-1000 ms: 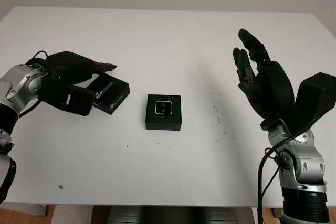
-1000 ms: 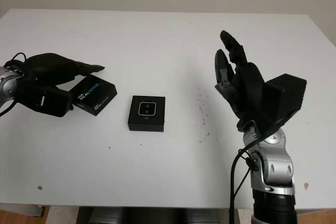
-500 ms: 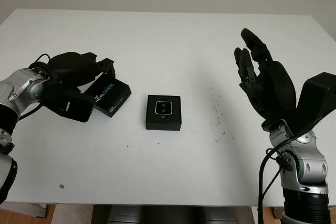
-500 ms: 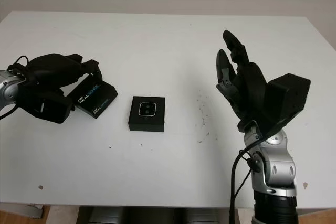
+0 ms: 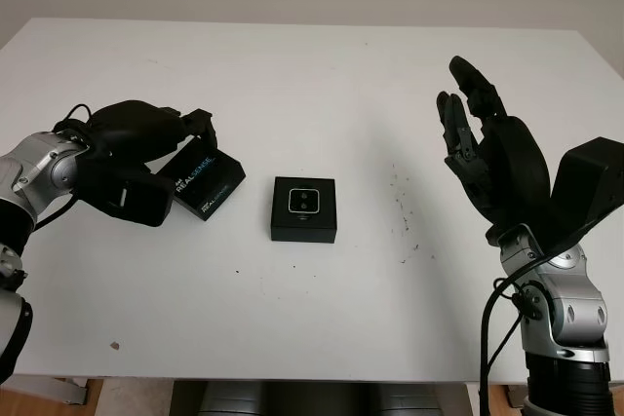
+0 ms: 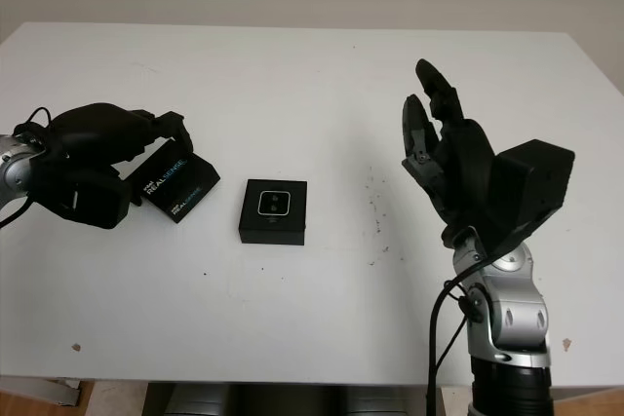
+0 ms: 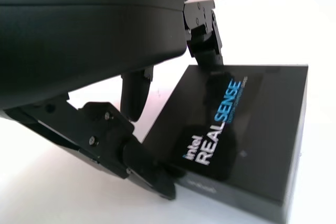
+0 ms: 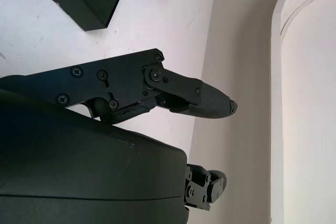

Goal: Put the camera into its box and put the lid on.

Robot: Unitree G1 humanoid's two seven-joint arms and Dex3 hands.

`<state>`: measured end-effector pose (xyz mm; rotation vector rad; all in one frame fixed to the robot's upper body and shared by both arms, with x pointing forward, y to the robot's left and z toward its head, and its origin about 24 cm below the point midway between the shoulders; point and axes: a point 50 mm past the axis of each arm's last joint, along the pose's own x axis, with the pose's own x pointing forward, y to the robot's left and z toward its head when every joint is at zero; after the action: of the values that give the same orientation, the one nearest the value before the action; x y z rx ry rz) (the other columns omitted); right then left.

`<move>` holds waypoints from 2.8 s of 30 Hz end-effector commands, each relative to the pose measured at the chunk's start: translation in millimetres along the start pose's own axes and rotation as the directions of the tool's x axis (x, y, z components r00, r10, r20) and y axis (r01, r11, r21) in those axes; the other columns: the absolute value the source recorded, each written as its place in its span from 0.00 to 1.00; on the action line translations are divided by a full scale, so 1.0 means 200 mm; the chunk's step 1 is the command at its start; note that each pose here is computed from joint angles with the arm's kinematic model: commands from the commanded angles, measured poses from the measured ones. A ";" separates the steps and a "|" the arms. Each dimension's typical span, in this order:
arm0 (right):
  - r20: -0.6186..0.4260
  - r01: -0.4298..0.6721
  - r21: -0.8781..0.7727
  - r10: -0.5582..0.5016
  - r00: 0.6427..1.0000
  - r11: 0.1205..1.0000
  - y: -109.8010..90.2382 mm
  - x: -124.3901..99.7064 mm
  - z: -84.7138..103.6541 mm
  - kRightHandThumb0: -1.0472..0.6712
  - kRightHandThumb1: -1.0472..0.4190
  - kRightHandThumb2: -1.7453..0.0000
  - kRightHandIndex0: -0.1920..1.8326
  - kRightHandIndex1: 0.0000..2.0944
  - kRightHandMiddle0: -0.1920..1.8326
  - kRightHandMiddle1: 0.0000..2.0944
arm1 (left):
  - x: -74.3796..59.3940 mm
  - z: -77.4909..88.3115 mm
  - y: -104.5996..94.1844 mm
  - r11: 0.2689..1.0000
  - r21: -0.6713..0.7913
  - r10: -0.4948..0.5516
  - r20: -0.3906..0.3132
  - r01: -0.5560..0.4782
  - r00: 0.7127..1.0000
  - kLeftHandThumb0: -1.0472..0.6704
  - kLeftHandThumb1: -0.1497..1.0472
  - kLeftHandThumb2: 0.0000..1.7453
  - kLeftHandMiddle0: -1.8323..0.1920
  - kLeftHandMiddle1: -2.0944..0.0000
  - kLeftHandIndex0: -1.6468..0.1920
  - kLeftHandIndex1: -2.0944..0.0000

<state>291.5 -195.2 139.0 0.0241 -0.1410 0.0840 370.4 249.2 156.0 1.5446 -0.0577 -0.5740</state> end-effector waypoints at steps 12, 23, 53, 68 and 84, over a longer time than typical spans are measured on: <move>0.012 -0.036 0.004 0.036 0.999 0.999 0.05 -0.02 -0.02 0.31 0.00 0.66 0.08 0.02 0.00 0.21 | 0.06 0.15 -0.08 0.926 -0.374 -0.039 0.058 0.058 0.998 0.41 1.00 0.21 0.58 0.00 0.69 0.00; 0.006 -0.031 0.035 0.031 1.000 0.999 0.10 -0.02 -0.05 0.30 0.00 0.68 0.10 0.03 0.00 0.27 | -0.04 0.34 0.05 0.912 -0.394 -0.091 0.081 0.115 0.993 0.44 1.00 0.21 0.58 0.00 0.70 0.00; -0.020 -0.081 0.008 0.081 0.996 0.997 0.15 -0.02 -0.10 0.27 0.00 0.67 0.07 0.02 0.00 0.19 | -0.08 0.13 0.12 0.861 -0.504 -0.058 -0.217 -0.062 0.974 0.44 1.00 0.21 0.54 0.00 0.64 0.00; -0.030 -0.083 0.020 0.084 0.996 0.996 0.15 -0.03 -0.12 0.25 0.00 0.69 0.07 0.02 0.00 0.22 | -0.13 0.11 0.22 0.822 -0.553 0.024 -0.205 -0.136 0.978 0.42 1.00 0.19 0.64 0.00 0.73 0.00; -0.042 -0.096 0.030 0.097 0.994 0.995 0.17 -0.04 -0.14 0.27 0.00 0.69 0.06 0.02 0.00 0.19 | -0.18 0.22 0.29 0.510 -0.860 0.016 0.033 0.020 0.999 0.42 1.00 0.19 0.48 0.00 0.63 0.00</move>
<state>286.5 -161.1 112.4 0.0378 -0.0986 0.1866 340.3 220.9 211.6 0.5350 0.2312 -0.5033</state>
